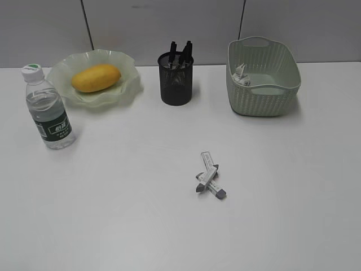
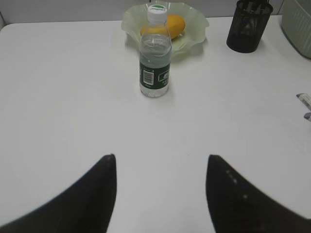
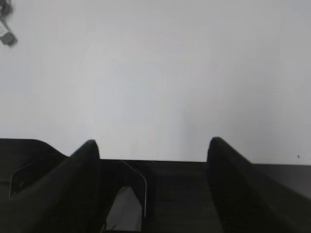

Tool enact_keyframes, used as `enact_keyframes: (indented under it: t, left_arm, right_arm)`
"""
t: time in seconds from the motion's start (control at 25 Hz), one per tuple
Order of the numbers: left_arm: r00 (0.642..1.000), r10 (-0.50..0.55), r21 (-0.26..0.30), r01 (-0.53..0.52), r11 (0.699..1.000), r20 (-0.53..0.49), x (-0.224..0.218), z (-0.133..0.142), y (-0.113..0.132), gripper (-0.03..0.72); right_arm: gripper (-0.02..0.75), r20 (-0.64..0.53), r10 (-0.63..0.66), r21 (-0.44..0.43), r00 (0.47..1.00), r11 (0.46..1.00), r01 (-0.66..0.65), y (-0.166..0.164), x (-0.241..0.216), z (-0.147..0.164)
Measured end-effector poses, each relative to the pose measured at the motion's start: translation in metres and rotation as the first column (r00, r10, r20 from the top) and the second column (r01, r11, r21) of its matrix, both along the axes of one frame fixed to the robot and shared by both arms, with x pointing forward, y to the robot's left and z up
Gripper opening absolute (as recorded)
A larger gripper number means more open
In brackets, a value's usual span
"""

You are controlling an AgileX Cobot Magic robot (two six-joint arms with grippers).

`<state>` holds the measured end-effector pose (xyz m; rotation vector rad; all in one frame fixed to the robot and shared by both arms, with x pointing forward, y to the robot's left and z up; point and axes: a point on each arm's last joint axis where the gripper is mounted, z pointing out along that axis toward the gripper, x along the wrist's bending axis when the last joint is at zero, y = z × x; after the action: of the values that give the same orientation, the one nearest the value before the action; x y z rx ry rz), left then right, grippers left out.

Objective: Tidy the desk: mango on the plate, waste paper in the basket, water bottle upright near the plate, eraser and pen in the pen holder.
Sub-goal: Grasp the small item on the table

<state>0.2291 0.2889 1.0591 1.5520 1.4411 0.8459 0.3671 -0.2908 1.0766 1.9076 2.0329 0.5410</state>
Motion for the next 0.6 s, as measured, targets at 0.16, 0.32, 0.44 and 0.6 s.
enact_keyframes:
  t: [0.16,0.32,0.44,0.6]
  left_arm:
    - [1.000,0.000,0.000,0.000,1.000,0.000,0.000,0.000,0.000,0.445]
    - [1.000,0.001,0.002,-0.001,1.000,0.000,0.000,0.000,0.000,0.445]
    - [1.000,0.001,0.002,-0.001,1.000,0.000,0.000,0.000,0.000,0.445]
    - [1.000,0.002,0.002,-0.002,1.000,0.000,0.000,0.000,0.000,0.445]
  right_arm:
    - [0.542,0.138,-0.004,0.003,0.990,1.000,0.003,-0.001,-0.033,-0.007]
    - [0.542,0.243,-0.005,0.006,0.970,1.000,0.004,-0.001,-0.061,-0.015]
    - [0.542,0.300,-0.006,0.007,0.954,1.000,0.004,-0.002,-0.076,-0.022]
    - [0.542,0.364,-0.005,0.007,0.931,1.000,0.002,-0.002,-0.091,-0.024]
